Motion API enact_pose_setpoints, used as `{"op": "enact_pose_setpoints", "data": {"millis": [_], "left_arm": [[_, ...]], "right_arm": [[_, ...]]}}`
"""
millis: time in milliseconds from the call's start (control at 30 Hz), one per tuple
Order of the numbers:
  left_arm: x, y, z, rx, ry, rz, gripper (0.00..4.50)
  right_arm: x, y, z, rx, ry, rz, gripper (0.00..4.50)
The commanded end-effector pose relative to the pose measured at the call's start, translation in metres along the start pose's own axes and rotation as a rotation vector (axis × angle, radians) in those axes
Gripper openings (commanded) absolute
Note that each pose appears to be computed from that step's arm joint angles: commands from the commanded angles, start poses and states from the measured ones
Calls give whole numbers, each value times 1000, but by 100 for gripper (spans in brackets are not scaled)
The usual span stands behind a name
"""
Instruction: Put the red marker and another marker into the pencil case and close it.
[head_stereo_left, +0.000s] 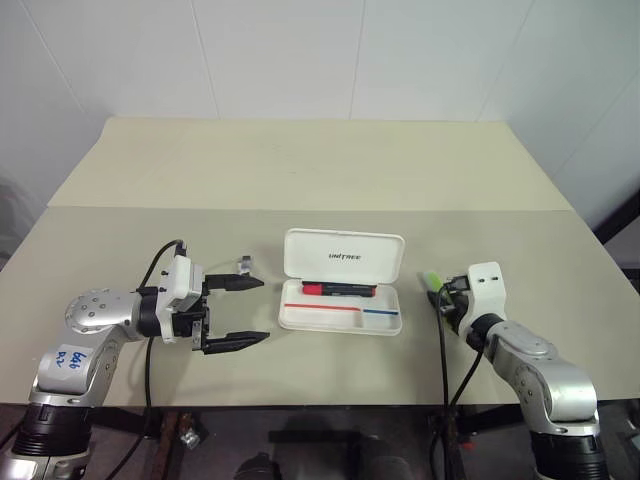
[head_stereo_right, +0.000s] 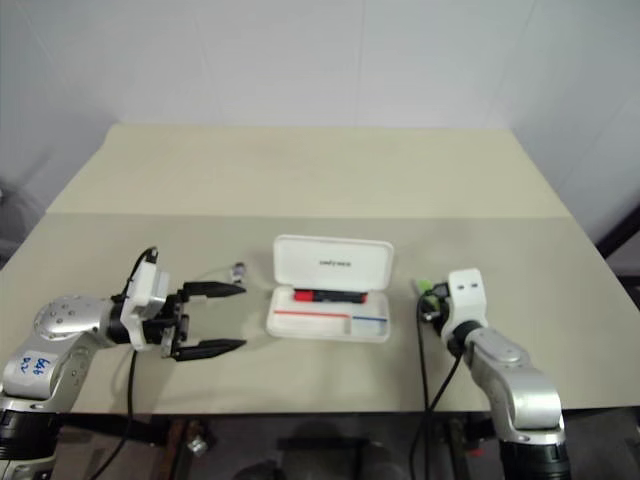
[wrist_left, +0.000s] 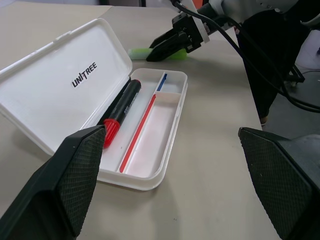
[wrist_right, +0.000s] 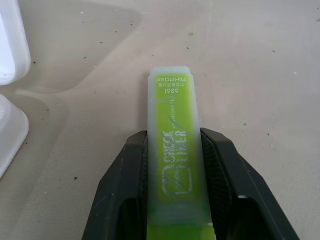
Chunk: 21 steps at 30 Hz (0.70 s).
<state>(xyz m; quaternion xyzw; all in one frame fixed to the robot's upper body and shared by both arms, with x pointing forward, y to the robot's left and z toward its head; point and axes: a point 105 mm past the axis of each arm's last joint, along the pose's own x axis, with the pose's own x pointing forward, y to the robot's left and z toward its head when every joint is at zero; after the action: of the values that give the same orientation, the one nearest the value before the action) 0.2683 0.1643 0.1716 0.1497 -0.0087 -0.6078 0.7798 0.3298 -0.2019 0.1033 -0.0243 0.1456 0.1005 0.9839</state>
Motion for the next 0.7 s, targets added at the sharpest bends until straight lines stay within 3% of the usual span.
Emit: {"op": "enact_pose_setpoints", "data": {"millis": [33,467,700], "left_arm": [[-5,-2,10,34,-20,-7,450],[-18,12,0,57,-50,22,450],[-18,10,-6,58,-65,7,450]], "right_arm": [[-2,2,27,-34,-106,43,110],[-9,-1,102,-196,-325,108,110],[-19,38,140,-229,-435,290,110]]}}
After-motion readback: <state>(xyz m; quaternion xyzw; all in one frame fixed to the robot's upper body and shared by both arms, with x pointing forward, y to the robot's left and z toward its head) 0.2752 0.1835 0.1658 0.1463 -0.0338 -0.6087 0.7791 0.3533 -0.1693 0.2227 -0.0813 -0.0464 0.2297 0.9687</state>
